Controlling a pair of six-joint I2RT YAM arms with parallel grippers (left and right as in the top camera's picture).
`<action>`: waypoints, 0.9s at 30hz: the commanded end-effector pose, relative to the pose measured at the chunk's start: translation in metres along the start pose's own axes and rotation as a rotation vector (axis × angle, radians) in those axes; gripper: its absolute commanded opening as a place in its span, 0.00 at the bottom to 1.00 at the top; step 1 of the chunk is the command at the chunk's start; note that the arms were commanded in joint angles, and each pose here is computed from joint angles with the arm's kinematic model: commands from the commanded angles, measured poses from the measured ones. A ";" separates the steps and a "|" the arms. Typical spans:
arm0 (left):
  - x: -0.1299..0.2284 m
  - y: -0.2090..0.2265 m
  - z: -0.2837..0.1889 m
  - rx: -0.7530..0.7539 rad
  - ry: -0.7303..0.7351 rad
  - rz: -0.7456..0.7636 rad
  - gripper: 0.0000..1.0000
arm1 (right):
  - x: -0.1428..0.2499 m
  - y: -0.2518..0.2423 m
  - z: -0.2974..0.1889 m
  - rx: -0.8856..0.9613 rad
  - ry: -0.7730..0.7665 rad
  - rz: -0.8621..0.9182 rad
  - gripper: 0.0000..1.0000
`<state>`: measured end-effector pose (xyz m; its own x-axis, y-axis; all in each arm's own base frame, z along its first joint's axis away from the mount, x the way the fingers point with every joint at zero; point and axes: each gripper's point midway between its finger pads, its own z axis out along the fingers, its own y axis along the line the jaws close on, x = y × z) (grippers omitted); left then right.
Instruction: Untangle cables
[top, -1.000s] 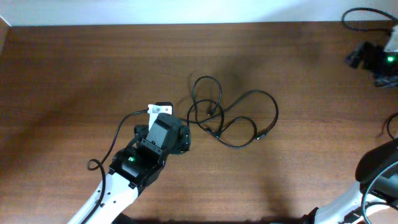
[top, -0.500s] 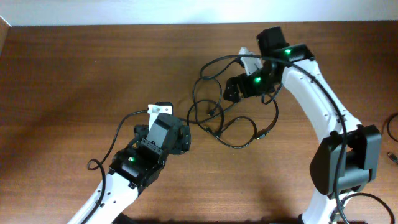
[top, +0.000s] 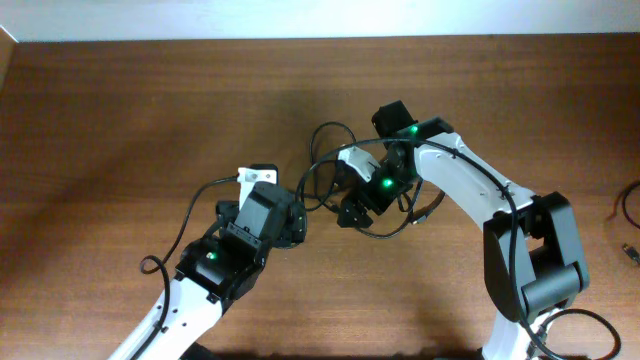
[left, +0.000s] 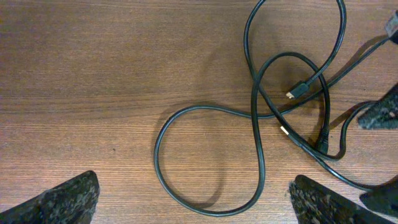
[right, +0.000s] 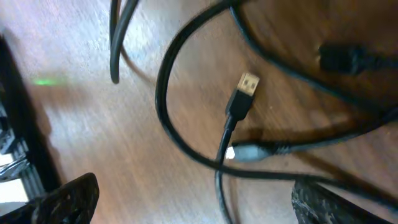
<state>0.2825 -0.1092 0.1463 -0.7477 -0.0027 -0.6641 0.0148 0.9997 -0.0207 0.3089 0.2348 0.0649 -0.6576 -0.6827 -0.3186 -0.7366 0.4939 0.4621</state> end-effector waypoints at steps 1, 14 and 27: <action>-0.001 -0.001 -0.002 0.008 -0.006 -0.001 0.99 | 0.000 0.004 0.004 -0.013 0.000 -0.040 0.98; -0.001 -0.001 -0.002 0.009 -0.006 -0.001 0.99 | 0.009 0.003 0.035 -0.002 -0.020 -0.197 0.46; -0.001 -0.001 -0.002 0.009 -0.006 -0.001 0.99 | -0.031 -0.002 -0.170 0.140 -0.310 0.015 0.04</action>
<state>0.2825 -0.1093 0.1463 -0.7478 -0.0030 -0.6640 0.0147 0.9997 -0.0212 0.3571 0.1638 0.1737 -0.7121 -0.5055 -0.4872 -0.6963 0.5977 0.3975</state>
